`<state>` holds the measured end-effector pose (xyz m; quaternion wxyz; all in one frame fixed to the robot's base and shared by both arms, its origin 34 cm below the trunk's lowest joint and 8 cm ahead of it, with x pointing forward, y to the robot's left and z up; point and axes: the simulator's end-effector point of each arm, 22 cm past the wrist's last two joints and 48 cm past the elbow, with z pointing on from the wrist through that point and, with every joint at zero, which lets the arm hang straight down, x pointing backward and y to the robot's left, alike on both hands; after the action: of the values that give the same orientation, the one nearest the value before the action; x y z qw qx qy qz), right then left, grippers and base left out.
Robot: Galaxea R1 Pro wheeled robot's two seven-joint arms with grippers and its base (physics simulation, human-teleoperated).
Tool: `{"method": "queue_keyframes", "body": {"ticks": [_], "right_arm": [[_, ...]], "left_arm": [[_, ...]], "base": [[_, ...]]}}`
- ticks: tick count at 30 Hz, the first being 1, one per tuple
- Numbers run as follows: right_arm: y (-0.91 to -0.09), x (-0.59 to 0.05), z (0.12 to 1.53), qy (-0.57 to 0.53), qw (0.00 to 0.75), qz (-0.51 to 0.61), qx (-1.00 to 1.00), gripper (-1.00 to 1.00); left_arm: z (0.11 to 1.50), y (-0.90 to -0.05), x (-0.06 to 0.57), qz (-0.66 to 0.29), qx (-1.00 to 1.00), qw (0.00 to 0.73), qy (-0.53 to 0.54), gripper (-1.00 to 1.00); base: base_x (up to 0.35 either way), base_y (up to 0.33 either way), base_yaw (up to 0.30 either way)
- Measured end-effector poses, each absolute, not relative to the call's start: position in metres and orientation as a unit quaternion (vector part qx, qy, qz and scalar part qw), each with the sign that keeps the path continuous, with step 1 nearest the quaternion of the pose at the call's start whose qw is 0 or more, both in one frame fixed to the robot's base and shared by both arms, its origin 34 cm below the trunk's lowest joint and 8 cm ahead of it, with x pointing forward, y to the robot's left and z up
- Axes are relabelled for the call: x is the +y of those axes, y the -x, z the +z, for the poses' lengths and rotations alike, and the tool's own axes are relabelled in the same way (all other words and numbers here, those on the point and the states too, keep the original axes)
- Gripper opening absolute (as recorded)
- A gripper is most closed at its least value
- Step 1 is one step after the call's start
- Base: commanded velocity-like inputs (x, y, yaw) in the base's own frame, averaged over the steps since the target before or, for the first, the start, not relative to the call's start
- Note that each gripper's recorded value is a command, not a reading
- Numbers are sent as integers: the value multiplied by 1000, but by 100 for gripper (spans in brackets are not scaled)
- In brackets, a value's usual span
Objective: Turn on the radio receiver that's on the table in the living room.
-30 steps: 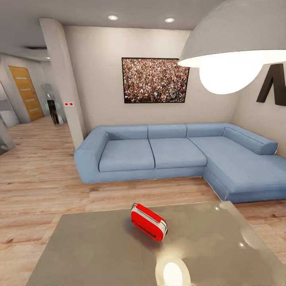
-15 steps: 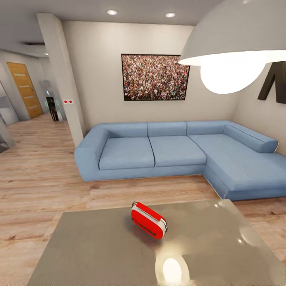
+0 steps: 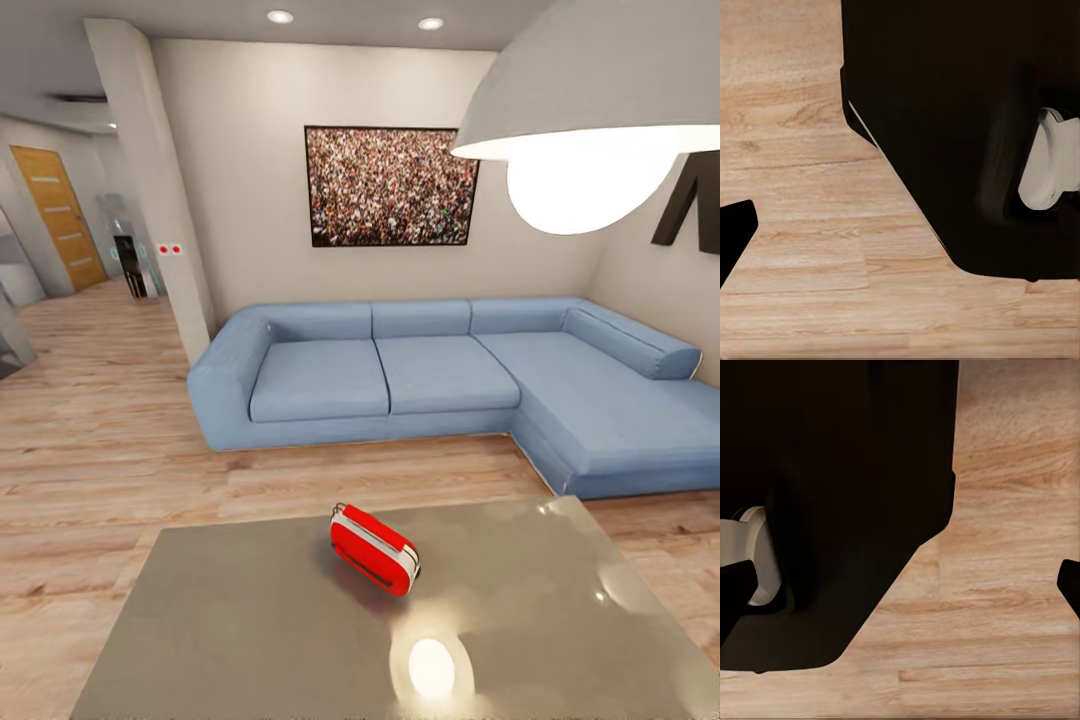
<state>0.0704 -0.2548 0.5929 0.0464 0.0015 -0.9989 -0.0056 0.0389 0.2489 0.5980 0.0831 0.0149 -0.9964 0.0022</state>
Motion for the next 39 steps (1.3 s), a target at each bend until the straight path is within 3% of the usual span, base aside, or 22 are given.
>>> {"method": "queue_keyframes", "body": {"ticks": [39], "right_arm": [[-33,-255,625,-1,78,-6,-997,100]], "left_arm": [[632,-1,249,1,-993,115,-15,100]], "base": [[0,0,0]]}}
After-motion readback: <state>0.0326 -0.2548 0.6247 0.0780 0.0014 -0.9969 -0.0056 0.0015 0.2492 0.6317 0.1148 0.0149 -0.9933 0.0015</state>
